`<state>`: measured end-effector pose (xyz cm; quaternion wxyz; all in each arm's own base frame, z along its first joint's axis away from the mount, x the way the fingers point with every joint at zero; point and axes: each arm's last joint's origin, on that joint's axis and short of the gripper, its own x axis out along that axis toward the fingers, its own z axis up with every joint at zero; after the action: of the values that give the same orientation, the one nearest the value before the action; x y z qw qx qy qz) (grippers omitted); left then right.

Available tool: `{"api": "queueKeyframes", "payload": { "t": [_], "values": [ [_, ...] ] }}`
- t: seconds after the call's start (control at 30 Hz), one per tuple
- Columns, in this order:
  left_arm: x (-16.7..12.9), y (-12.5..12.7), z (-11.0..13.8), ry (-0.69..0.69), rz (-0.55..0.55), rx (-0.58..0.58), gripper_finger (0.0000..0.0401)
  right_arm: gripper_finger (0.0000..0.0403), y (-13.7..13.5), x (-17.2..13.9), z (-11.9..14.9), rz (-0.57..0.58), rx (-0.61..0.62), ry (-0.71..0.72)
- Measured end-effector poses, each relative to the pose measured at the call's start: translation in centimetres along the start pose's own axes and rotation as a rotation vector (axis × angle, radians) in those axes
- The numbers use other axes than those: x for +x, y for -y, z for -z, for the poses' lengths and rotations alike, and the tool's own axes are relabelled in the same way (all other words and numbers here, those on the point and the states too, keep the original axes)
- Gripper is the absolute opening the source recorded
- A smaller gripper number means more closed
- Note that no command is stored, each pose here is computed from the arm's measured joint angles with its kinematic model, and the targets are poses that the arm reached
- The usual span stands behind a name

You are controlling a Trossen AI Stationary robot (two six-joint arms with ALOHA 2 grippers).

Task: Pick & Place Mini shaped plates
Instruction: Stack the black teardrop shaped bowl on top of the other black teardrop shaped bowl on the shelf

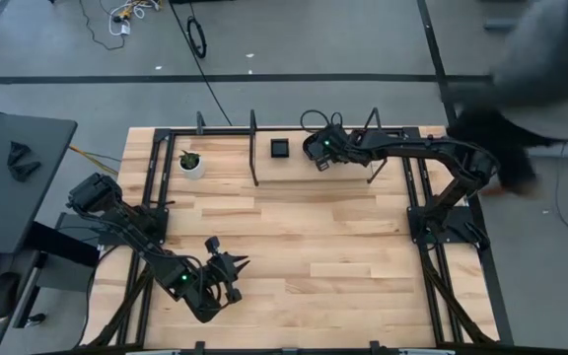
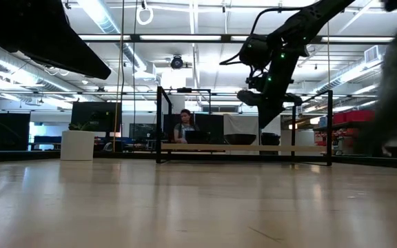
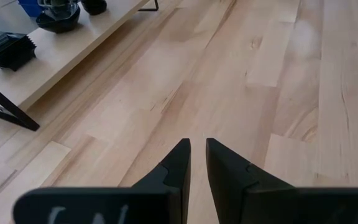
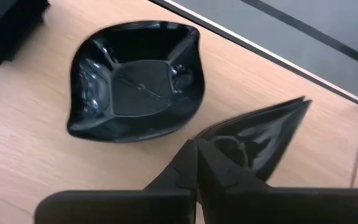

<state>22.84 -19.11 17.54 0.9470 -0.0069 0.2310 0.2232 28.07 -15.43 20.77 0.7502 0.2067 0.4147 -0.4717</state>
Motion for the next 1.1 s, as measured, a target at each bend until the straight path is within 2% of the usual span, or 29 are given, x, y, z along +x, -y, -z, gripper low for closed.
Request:
{"api": "queueKeyframes", "payload": {
  "t": [0.6, 1.1],
  "values": [
    [0.1, 0.0, 0.0, -0.003, -0.001, -0.003, 0.0055, 0.0002, 0.8, 0.8, 0.0, 0.016, 0.051, -0.007],
    [0.1, 0.0, 0.0, -0.003, -0.001, -0.003, 0.0055, 0.0002, 0.8, 1.1, -0.1, -0.035, 0.007, 0.013]
  ]
}}
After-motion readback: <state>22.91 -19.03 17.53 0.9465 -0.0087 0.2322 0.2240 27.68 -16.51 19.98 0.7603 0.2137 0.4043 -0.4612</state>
